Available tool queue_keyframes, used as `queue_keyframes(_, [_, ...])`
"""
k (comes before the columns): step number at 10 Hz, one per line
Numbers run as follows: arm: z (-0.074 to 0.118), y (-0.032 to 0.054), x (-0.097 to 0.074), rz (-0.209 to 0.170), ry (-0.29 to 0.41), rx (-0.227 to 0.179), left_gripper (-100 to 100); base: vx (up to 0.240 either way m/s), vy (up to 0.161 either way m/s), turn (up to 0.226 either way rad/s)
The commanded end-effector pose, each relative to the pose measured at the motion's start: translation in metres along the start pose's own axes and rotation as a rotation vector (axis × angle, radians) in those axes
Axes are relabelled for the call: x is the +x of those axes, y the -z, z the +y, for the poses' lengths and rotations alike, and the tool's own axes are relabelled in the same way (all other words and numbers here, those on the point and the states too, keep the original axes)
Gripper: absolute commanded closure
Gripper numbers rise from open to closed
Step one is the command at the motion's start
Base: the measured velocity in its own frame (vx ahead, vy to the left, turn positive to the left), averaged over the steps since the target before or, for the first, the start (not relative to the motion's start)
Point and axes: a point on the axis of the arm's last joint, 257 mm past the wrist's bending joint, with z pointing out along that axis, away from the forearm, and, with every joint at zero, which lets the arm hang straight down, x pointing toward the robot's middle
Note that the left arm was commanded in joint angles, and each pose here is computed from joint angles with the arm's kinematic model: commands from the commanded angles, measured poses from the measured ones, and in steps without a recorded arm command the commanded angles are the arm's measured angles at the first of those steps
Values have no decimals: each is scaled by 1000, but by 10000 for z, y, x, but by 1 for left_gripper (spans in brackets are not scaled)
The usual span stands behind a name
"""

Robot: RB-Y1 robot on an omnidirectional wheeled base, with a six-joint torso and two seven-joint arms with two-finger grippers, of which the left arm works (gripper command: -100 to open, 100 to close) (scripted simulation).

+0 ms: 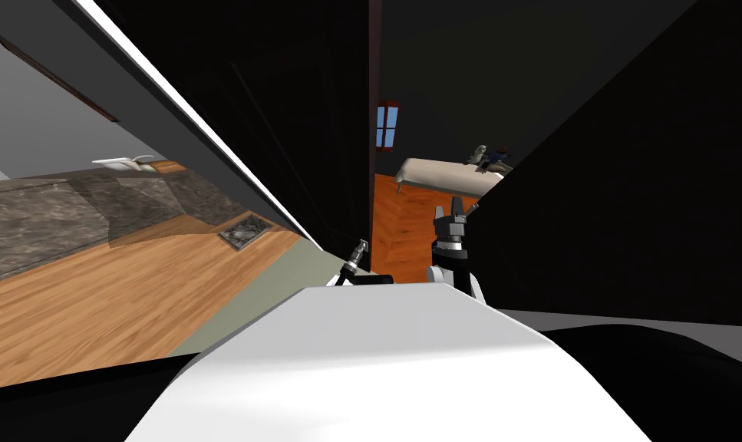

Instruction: Push the door open

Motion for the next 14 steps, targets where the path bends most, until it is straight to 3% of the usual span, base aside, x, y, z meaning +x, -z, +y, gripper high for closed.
queue_keyframes(1, [-14,-4,-6,-1,1,4,100,-7,2,4])
queue_keyframes(7, [27,16,-230,-44,-13,-8,100,104,-69,22])
queue_keyframes(14, [26,29,-697,-146,-31,-11,100,165,-131,67])
